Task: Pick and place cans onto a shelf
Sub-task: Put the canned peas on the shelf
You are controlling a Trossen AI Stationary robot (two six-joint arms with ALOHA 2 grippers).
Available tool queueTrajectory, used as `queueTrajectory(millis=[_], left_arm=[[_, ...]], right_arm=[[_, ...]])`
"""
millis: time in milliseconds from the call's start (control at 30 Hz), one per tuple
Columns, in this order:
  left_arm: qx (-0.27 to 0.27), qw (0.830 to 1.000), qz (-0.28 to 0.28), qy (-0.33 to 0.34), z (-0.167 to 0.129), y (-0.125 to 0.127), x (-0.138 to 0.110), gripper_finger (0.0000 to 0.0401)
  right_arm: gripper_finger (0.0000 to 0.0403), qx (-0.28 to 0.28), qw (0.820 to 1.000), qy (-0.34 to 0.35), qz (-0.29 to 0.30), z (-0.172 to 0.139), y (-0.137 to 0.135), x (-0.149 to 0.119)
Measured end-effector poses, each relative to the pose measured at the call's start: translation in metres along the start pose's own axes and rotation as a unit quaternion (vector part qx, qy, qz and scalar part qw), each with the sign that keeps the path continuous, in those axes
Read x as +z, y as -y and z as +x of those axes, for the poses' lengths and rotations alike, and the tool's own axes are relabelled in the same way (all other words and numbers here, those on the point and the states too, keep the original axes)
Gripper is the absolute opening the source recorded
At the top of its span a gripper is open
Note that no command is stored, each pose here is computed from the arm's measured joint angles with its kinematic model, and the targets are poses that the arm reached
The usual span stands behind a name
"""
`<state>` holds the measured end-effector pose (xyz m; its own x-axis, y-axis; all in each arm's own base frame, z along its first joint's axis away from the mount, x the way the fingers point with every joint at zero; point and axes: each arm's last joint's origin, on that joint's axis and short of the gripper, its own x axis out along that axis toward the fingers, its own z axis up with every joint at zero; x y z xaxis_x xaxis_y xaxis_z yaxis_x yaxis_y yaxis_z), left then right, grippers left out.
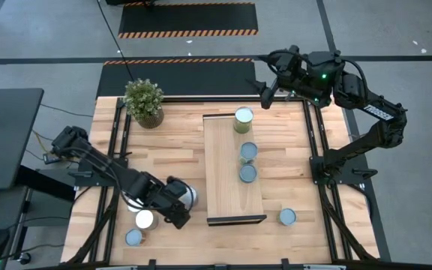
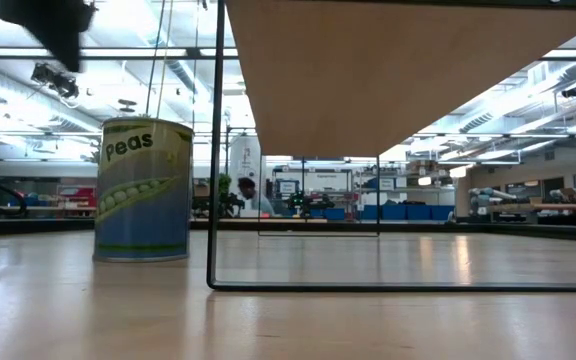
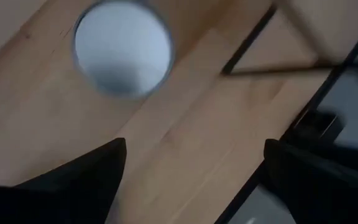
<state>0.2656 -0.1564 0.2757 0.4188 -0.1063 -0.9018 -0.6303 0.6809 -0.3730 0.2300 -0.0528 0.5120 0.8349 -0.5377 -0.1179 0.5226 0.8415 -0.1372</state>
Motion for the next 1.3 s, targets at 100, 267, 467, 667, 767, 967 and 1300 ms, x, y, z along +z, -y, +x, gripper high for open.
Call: queueTrajectory(millis=[100,267,467,667,767,967,1300], left_arm=[[-0.007,0.999,-0.023,0.021,0.01,0.006,0.002,0.0388],[-0.002,0.998,-0.051,0.022,0.016,0.007,0.001,0.0387],[0.037,0.997,-0.064,0.017,0.016,0.0,0.0,0.0387],[0.061,0.996,-0.058,0.02,0.029,0.0,-0.001,0.0387],[0.08,0.995,-0.053,0.021,0.041,-0.001,0.0,0.0387],[0.115,0.991,-0.052,0.05,0.06,-0.002,0.003,0.0387],[0.157,0.981,-0.084,0.078,0.086,-0.008,0.014,0.0387]], right_arm=[[0.0384,-0.015,1.0,-0.012,-0.005,0.0,0.001,-0.002],[0.0384,-0.016,0.999,-0.021,-0.024,-0.001,0.001,-0.004],[0.0384,-0.001,0.999,-0.021,-0.03,-0.001,0.0,-0.004],[0.0384,0.002,0.999,-0.019,-0.029,0.0,0.0,-0.004],[0.0384,0.001,0.999,-0.019,-0.03,0.0,0.0,-0.004],[0.0384,0.002,0.999,-0.019,-0.029,0.0,0.0,-0.004],[0.0384,0.002,0.999,-0.018,-0.028,0.0,0.0,-0.004]])
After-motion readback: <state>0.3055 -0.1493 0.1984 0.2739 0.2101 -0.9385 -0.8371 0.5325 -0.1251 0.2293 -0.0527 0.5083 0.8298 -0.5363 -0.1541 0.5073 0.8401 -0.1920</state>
